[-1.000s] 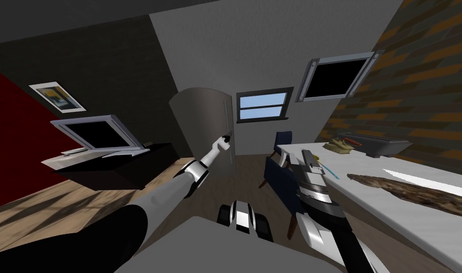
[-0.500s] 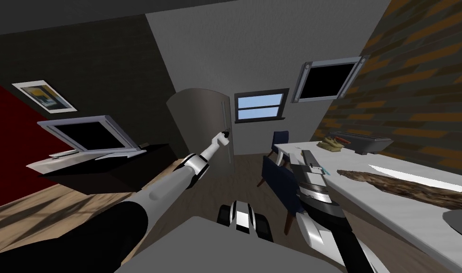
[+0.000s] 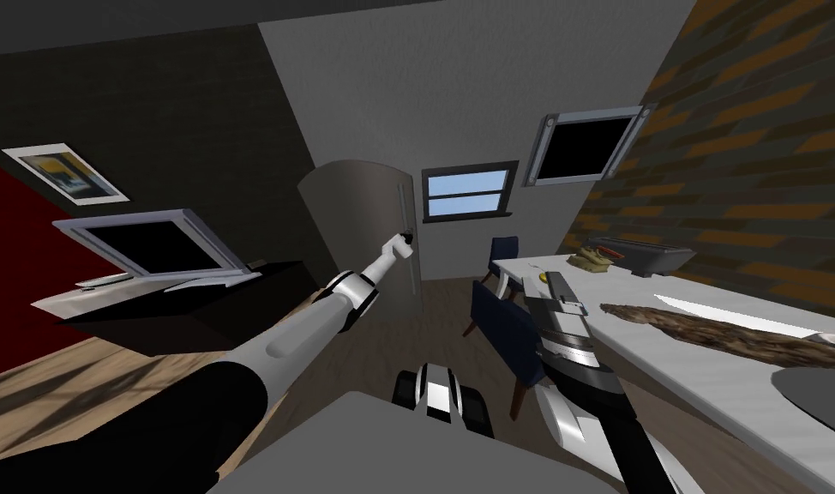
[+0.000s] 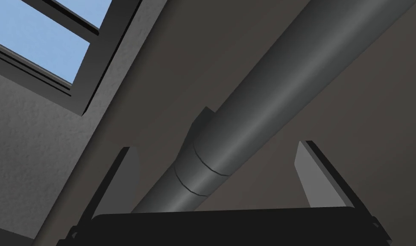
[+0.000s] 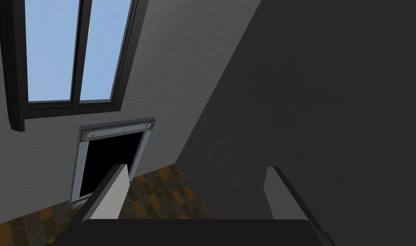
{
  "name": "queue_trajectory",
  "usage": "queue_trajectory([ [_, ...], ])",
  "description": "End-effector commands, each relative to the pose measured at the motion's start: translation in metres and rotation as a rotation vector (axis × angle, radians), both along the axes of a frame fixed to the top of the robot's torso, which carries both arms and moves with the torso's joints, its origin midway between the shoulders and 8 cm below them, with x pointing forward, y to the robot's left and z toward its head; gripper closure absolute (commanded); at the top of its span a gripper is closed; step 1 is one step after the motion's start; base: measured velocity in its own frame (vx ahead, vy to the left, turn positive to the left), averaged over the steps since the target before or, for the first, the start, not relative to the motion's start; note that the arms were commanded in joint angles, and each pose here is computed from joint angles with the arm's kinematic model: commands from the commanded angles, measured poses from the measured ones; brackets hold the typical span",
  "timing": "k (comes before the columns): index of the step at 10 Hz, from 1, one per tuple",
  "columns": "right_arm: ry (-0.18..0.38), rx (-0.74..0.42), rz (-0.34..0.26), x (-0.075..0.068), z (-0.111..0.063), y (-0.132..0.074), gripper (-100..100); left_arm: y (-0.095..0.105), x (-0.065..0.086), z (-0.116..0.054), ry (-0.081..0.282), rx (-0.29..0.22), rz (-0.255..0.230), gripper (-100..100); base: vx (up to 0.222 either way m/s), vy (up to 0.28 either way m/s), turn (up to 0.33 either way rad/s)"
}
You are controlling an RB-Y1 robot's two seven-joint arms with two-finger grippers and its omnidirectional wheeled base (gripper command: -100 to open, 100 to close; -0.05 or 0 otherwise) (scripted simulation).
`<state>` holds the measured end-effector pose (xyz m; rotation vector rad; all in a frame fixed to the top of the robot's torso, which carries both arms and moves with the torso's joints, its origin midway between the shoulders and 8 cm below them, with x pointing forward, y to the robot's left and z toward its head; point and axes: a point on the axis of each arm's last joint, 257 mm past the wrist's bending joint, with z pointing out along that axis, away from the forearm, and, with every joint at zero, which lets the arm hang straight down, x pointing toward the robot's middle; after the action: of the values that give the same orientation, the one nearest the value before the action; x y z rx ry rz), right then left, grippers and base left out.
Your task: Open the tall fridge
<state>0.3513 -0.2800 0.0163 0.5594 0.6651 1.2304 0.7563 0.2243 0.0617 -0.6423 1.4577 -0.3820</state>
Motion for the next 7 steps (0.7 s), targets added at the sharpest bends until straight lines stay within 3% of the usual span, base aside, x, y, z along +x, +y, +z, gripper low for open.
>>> queue_trajectory([
  [1,0.0,0.0,0.0,0.0,0.0,0.0,0,0.001,0.0,0.003,0.0,0.0,0.002,-100,0.056,0.016,-0.012],
  [2,0.0,0.0,0.0,0.0,0.0,0.0,0,0.001,0.0,0.003,-0.001,0.0,0.003,100,0.005,0.003,0.017],
  [3,0.0,0.0,0.0,0.0,0.0,0.0,0,-0.057,-0.005,0.004,-0.002,0.001,-0.1,100,-0.027,0.08,0.345],
  [4,0.0,0.0,0.0,0.0,0.0,0.0,0,-0.057,-0.005,0.004,-0.001,0.0,-0.1,100,-0.042,0.083,0.29],
  [5,0.0,0.0,0.0,0.0,0.0,0.0,0,-0.116,-0.014,0.005,-0.004,0.002,-0.204,100,-0.053,0.11,0.392],
  [6,0.0,0.0,0.0,0.0,0.0,0.0,0,-0.117,-0.015,0.006,-0.003,-0.002,-0.208,100,-0.041,0.087,0.339],
  [7,0.0,0.0,0.0,0.0,0.0,0.0,0,-0.173,-0.028,0.004,0.002,-0.003,-0.31,100,-0.037,0.108,0.371],
])
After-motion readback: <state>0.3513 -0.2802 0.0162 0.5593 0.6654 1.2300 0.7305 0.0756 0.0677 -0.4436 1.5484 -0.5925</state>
